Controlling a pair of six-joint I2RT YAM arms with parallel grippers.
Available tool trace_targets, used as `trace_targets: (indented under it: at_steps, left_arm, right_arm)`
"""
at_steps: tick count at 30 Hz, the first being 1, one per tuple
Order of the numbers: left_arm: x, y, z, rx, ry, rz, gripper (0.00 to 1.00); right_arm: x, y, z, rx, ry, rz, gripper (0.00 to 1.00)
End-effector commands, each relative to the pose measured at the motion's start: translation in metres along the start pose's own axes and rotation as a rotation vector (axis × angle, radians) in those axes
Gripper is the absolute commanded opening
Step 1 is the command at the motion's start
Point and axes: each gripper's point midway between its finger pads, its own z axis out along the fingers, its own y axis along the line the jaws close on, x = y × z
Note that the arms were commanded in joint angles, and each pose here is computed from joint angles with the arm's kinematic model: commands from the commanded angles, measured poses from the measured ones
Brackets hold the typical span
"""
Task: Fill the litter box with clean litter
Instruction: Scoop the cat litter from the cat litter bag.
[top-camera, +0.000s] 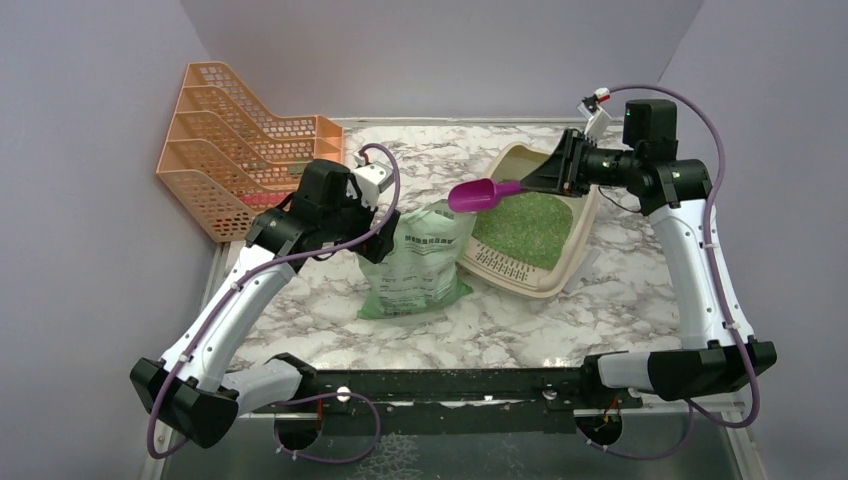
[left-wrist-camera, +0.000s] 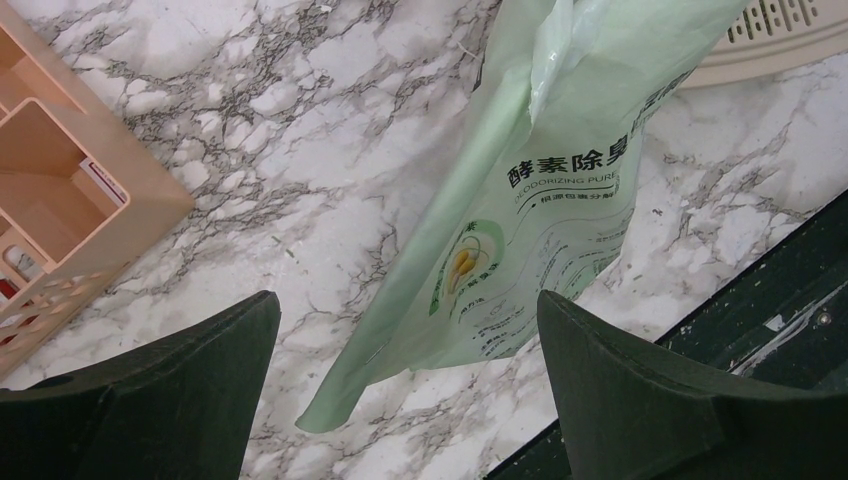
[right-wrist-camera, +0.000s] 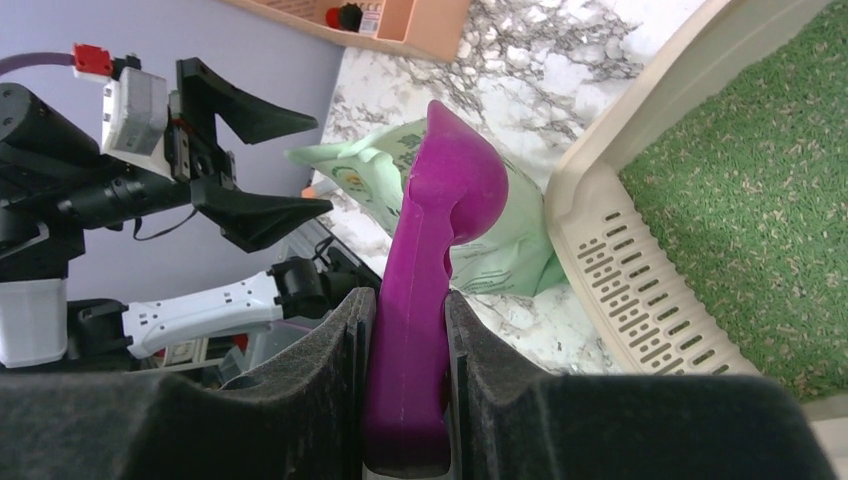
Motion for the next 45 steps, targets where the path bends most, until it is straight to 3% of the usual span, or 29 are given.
trace_targets:
  at_steps: [1, 12, 17, 23, 35, 40, 45]
  left_arm:
    - [-0.01, -0.004, 0.0, 0.027, -0.026, 0.019, 0.99]
    - [-0.011, -0.021, 0.009, 0.144, -0.007, 0.045, 0.99]
    - [-0.015, -0.045, 0.01, 0.288, -0.004, 0.027, 0.96]
    - [-0.004, -0.059, 0.012, 0.378, 0.032, 0.01, 0.84]
    - [0.017, -0.07, -0.003, 0.42, 0.061, -0.036, 0.36]
    - [0.031, -0.09, -0.014, 0.534, 0.075, -0.03, 0.32]
    - [0.037, -0.09, -0.016, 0.518, 0.092, -0.043, 0.26]
  right_arm:
    - [0.007, -0.001, -0.002, 0.027, 0.028, -0.019, 0.01]
    - [0.047, 0.002, 0.014, -0.007, 0.166, -0.006, 0.01]
    - [0.062, -0.009, 0.017, 0.03, 0.218, 0.008, 0.01]
    - [0.069, -0.001, 0.014, -0.005, 0.219, 0.011, 0.01]
    - [0.084, 0.001, 0.016, -0.013, 0.251, 0.027, 0.01]
    - [0.094, 0.0, 0.018, 0.023, 0.295, 0.028, 0.01]
    - [0.103, 0.002, 0.02, 0.055, 0.323, 0.024, 0.01]
